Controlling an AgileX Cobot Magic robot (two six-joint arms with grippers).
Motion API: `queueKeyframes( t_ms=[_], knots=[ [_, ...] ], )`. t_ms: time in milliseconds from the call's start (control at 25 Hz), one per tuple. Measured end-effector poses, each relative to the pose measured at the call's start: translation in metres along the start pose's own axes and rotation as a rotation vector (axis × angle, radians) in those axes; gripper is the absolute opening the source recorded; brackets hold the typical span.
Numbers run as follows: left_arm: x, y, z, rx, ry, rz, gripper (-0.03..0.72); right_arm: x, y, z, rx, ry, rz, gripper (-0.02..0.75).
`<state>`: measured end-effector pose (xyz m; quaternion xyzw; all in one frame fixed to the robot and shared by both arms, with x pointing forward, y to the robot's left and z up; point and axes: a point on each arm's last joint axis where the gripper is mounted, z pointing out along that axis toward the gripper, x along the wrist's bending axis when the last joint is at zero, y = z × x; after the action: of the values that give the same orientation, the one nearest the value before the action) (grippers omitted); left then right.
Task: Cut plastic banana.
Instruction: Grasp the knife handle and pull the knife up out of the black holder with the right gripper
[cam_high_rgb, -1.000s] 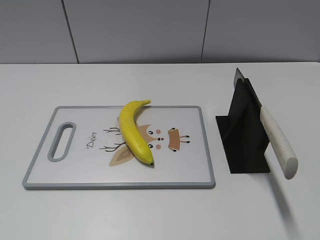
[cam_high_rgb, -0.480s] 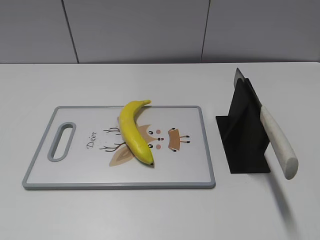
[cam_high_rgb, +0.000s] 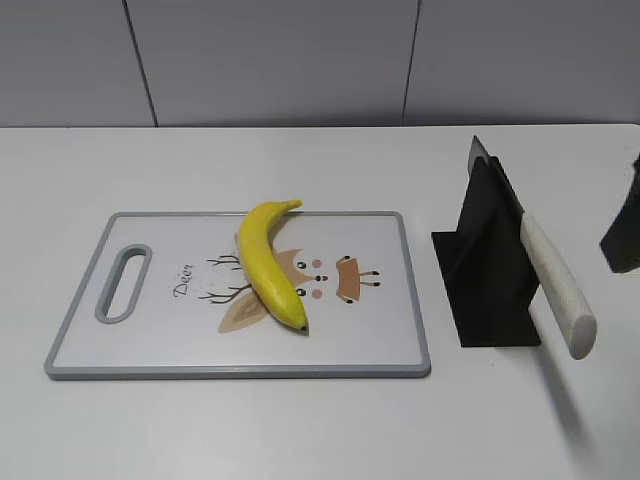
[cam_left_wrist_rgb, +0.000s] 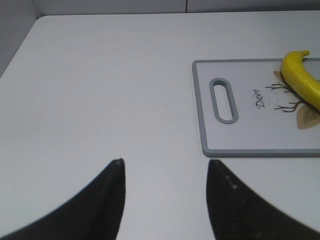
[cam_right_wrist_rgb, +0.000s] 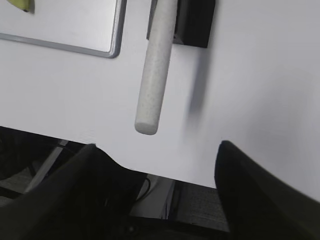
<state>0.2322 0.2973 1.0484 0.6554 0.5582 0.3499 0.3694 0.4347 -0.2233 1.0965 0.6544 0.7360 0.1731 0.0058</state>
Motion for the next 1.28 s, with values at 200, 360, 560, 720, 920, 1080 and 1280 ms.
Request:
queueKeyframes(
  t_ms=[200, 360, 560, 720, 920, 1080, 1280],
  knots=[
    [0.000, 0.000, 0.000, 0.000, 0.000, 0.000, 0.509, 0.011, 0.005, 0.022, 0.081, -0.040, -0.010, 0.545],
    [0.000, 0.000, 0.000, 0.000, 0.000, 0.000, 0.509, 0.012, 0.011, 0.040, 0.143, -0.063, 0.005, 0.545],
    [0.000, 0.000, 0.000, 0.000, 0.000, 0.000, 0.509, 0.010, 0.020, 0.063, 0.198, -0.086, 0.018, 0.544],
    [0.000, 0.000, 0.000, 0.000, 0.000, 0.000, 0.509, 0.010, 0.029, 0.080, 0.188, -0.090, 0.022, 0.544],
    [0.000, 0.000, 0.000, 0.000, 0.000, 0.000, 0.509, 0.006, 0.033, 0.099, 0.231, -0.129, 0.022, 0.543],
    [0.000, 0.000, 0.000, 0.000, 0.000, 0.000, 0.509, 0.005, 0.038, 0.106, 0.210, -0.133, 0.032, 0.542],
    [0.000, 0.000, 0.000, 0.000, 0.000, 0.000, 0.509, 0.006, 0.039, 0.107, 0.185, -0.128, 0.036, 0.542]
  ],
)
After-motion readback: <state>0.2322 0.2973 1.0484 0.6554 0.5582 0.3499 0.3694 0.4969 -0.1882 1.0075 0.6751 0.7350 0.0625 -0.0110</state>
